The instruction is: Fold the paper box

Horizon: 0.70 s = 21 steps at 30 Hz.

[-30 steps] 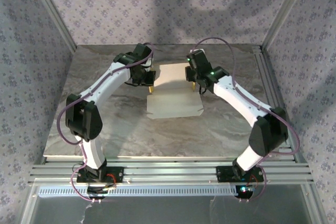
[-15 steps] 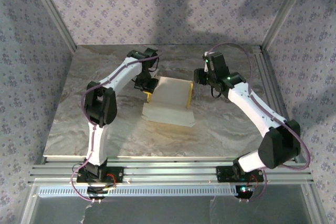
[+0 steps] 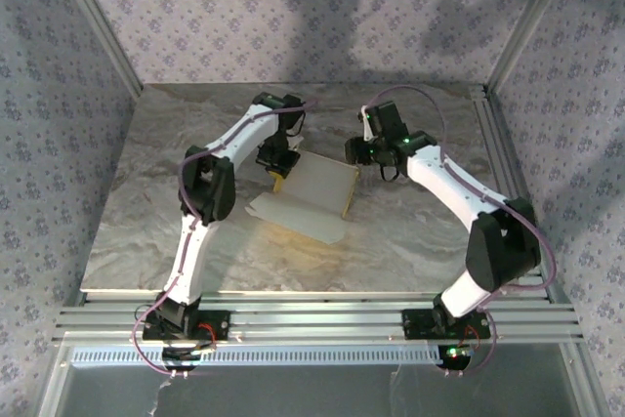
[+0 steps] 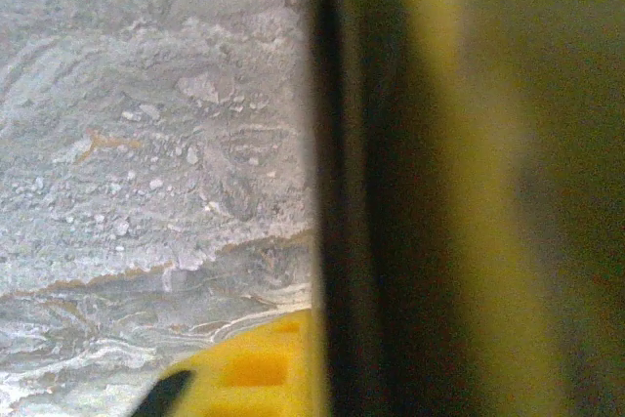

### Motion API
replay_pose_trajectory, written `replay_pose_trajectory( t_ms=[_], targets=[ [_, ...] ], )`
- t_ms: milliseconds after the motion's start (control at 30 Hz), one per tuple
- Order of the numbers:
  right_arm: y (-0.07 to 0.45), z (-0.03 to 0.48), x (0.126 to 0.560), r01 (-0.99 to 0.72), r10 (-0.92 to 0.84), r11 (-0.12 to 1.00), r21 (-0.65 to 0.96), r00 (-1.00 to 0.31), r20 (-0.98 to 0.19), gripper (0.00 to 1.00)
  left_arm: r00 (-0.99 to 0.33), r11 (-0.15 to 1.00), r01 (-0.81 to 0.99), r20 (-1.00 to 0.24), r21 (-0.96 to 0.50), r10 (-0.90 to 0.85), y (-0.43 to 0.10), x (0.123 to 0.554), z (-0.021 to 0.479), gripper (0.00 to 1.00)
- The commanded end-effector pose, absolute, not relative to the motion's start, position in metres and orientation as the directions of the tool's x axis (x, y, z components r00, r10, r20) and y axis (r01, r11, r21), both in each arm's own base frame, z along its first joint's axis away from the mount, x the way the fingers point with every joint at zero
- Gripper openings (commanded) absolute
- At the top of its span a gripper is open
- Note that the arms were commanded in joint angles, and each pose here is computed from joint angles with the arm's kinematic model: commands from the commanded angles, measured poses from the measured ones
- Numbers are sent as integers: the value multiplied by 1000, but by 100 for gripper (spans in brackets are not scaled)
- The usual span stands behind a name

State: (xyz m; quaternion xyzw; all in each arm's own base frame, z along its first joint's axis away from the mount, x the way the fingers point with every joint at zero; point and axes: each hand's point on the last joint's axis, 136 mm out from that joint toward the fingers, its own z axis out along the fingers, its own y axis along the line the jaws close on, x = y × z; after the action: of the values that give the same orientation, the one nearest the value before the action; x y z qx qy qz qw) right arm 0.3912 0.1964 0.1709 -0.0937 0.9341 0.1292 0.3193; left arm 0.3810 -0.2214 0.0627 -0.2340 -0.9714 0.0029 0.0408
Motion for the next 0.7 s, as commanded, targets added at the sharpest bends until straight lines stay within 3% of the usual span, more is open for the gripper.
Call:
replay_pose_trajectory(
  t_ms=[0, 67, 200, 367, 667],
  targets=[
    [203, 167, 388, -299, -141, 939, 170, -786, -602, 52, -854, 862, 507, 145, 17, 499, -214, 372, 67, 38],
    [202, 163, 388, -299, -148, 940, 162, -788, -597, 52, -853, 856, 515, 120, 37, 508, -217, 376, 72, 47],
    [201, 156, 389, -304, -164, 941, 147, -793, -587, 51, -861, 858, 509, 34, 70, 508, -224, 390, 95, 53],
    [200, 143, 401, -309, -187, 942, 130, -805, -563, 51, -855, 874, 472, -185, 114, 485, -241, 412, 160, 61],
    [195, 128, 421, -296, -197, 950, 98, -815, -545, 50, -795, 939, 322, -505, 119, 336, -232, 427, 270, 60]
  ],
)
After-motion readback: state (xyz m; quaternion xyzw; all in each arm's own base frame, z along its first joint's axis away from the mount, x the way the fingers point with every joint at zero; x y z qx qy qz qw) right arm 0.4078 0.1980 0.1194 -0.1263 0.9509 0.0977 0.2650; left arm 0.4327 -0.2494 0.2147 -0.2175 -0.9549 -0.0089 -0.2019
